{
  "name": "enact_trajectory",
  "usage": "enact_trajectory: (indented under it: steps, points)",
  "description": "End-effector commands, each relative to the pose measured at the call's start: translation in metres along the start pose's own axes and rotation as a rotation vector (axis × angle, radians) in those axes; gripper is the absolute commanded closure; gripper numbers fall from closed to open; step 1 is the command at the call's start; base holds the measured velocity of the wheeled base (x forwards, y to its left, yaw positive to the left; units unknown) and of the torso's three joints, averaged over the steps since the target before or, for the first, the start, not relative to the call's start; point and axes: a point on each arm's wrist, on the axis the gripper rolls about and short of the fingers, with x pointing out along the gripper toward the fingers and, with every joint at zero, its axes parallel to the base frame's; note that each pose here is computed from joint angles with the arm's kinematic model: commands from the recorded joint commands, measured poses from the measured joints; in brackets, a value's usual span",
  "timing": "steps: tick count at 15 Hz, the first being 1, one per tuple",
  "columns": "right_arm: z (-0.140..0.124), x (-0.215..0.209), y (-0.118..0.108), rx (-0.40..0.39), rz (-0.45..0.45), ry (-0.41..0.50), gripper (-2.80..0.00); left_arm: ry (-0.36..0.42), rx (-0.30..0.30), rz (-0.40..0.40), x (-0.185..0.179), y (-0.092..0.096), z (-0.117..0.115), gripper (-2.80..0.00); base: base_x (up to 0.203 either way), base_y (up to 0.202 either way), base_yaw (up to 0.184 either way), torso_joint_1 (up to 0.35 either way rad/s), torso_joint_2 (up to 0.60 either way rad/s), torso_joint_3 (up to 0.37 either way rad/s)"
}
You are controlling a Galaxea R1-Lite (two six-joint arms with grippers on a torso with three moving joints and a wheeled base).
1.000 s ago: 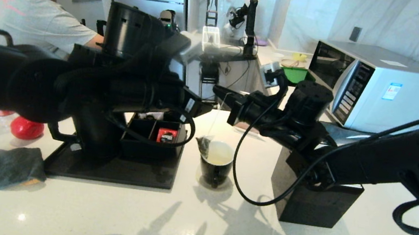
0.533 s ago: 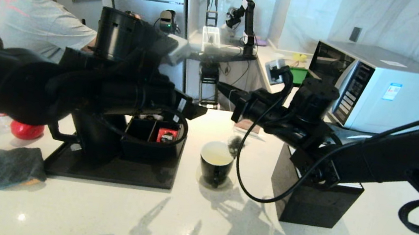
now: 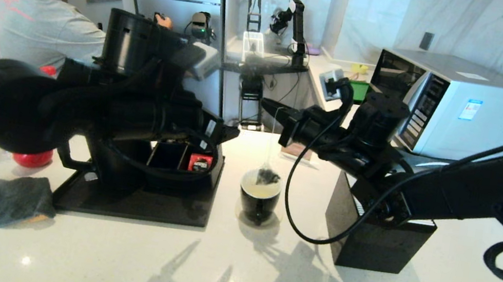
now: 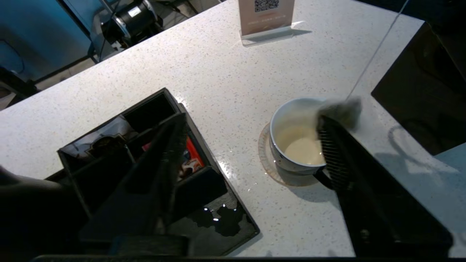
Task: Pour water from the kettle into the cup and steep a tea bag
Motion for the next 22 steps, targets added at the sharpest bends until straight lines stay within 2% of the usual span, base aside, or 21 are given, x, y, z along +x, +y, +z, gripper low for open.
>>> enact_trajectory:
  steps: [1, 4, 6, 12, 17, 19, 22]
  points:
    - [0.001, 0.0, 0.002, -0.003, 0.006, -0.009, 0.0, 0.001, -0.002, 0.014, -0.004, 0.003, -0.001, 0.0, 0.0, 0.0, 0.0, 0.0, 0.0, 0.0]
    - [0.001, 0.0, 0.001, -0.002, 0.004, -0.005, 0.0, 0.018, -0.007, 0.09, -0.006, 0.005, -0.005, 0.0, 0.0, 0.0, 0.0, 0.0, 0.0, 0.0]
    - [-0.002, -0.002, 0.001, 0.001, 0.003, 0.004, 0.0, 0.026, -0.012, 0.101, -0.013, 0.008, -0.009, 0.0, 0.0, 0.0, 0.0, 0.0, 0.0, 0.0]
    - [0.013, -0.003, 0.004, -0.016, 0.006, -0.025, 0.0, 0.047, -0.033, 0.147, -0.046, 0.021, -0.03, 0.0, 0.0, 0.0, 0.0, 0.0, 0.0, 0.0]
    - [0.014, -0.003, 0.004, -0.018, 0.007, -0.029, 0.0, -0.115, -0.064, 0.269, -0.054, 0.045, -0.066, 0.0, 0.0, 0.0, 0.0, 0.0, 0.0, 0.0]
    - [0.014, -0.003, 0.004, -0.019, 0.006, -0.029, 0.0, -0.14, -0.074, 0.308, -0.065, 0.05, -0.083, 0.0, 0.0, 0.0, 0.0, 0.0, 0.0, 0.0]
    - [0.014, -0.002, 0.005, -0.019, 0.009, -0.03, 0.0, -0.157, -0.079, 0.332, -0.092, 0.047, -0.103, 0.0, 0.0, 0.0, 0.0, 0.0, 0.0, 0.0]
